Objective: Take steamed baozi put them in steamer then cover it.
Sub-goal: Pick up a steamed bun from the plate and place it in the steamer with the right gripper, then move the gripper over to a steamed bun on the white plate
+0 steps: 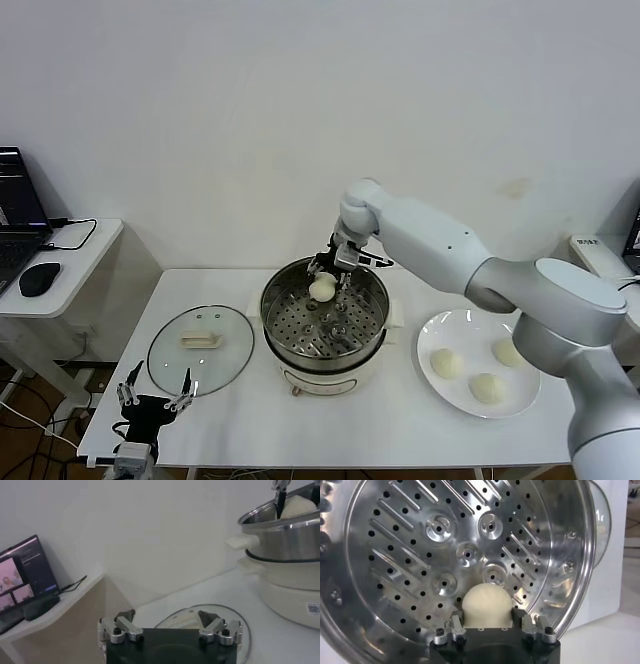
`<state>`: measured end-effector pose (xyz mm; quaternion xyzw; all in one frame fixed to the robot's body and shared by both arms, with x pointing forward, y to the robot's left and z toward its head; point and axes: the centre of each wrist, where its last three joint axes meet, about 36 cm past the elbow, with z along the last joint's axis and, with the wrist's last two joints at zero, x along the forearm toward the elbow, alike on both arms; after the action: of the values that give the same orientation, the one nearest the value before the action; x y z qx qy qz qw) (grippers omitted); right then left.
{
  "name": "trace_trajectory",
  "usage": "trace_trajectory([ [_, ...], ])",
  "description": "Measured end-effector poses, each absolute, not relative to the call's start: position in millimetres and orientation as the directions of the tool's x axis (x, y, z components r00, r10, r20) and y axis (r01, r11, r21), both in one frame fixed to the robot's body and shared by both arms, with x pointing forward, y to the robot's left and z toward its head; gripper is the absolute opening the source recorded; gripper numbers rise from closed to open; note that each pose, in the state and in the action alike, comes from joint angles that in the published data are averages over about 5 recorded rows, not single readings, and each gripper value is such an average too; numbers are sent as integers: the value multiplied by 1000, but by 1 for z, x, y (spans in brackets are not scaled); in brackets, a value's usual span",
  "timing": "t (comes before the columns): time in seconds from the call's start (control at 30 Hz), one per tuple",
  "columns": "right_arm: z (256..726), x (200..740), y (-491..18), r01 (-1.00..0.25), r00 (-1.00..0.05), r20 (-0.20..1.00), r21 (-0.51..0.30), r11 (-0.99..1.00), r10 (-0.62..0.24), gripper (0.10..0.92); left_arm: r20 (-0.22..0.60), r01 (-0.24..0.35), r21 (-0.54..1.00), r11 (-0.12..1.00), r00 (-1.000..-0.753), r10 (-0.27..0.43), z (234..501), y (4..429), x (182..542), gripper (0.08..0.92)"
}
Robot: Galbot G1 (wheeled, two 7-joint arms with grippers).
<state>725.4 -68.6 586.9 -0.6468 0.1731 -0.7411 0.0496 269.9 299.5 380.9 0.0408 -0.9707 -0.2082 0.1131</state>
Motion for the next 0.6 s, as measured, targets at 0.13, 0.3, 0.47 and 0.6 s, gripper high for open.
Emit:
trace_trajectory([
  [0.13, 587, 726, -72, -169, -161, 940, -328, -929, -302, 779, 205, -31, 412, 911, -971, -126, 380, 299, 269, 823],
  [0.3, 593, 726, -76, -200, -156, 932, -354, -914, -327, 820, 208, -30, 413, 910, -970, -126, 380, 299, 268, 823],
  [0.47, 611, 723, -88, -258, -157, 916, -399, -880, -369, 823, 208, -28, 414, 910, -970, -124, 382, 298, 266, 823],
  [0.6, 640, 718, -107, -355, -181, 901, -433, -828, -393, 823, 209, -22, 414, 910, -971, -119, 384, 298, 264, 823],
])
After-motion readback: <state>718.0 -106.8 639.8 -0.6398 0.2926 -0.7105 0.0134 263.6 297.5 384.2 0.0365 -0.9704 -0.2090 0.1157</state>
